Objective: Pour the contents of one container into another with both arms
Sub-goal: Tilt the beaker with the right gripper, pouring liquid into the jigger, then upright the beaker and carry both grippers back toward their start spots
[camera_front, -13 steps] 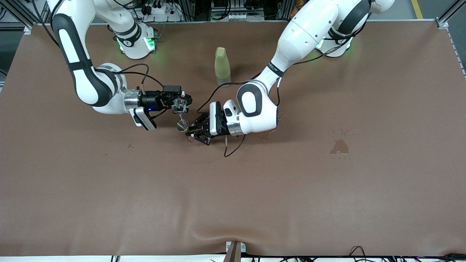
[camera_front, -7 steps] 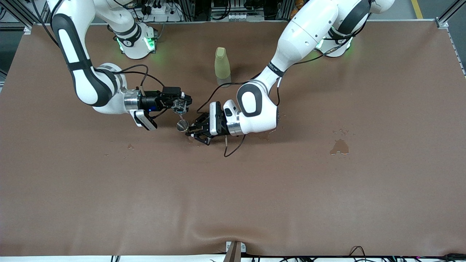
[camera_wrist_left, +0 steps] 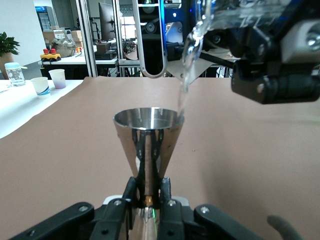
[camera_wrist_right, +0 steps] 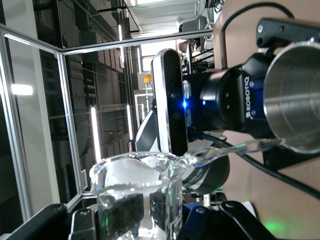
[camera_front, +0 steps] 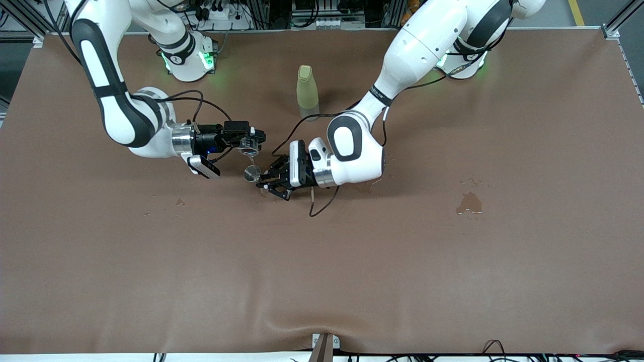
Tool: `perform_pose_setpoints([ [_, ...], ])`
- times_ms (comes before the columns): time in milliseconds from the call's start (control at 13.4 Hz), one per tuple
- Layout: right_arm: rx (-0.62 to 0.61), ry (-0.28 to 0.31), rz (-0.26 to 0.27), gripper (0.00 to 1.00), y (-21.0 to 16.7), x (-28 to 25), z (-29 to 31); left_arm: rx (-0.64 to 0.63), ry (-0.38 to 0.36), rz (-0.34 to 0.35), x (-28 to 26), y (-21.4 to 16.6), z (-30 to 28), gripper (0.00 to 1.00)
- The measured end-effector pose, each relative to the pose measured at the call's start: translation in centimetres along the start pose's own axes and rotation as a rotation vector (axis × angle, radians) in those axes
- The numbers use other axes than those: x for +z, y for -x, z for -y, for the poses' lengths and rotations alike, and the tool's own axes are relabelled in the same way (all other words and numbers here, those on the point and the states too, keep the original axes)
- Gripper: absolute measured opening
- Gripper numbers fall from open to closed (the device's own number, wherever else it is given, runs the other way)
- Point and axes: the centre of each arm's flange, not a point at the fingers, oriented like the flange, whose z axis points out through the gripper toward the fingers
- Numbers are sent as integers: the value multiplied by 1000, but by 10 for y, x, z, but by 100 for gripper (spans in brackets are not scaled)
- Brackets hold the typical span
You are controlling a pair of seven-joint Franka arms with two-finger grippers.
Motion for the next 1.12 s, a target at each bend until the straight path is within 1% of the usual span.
perform_pose_setpoints([
  [299, 97, -6, 4, 15, 0, 0, 1, -3, -1, -2, 0, 0, 0, 21],
  [523, 176, -21, 15, 15, 1, 0, 3, -38, -13, -21, 2, 2, -3, 21],
  [673, 187, -28, 13, 15, -1, -3, 5, -41, -7, -22, 6, 2, -7, 21],
  [972, 169, -32, -9, 15, -13, -12, 17, -34, 18, -22, 19, -2, -22, 21],
  [1121, 163, -32, -21, 15, -17, -18, 19, -33, 16, -18, 20, -2, -24, 21],
])
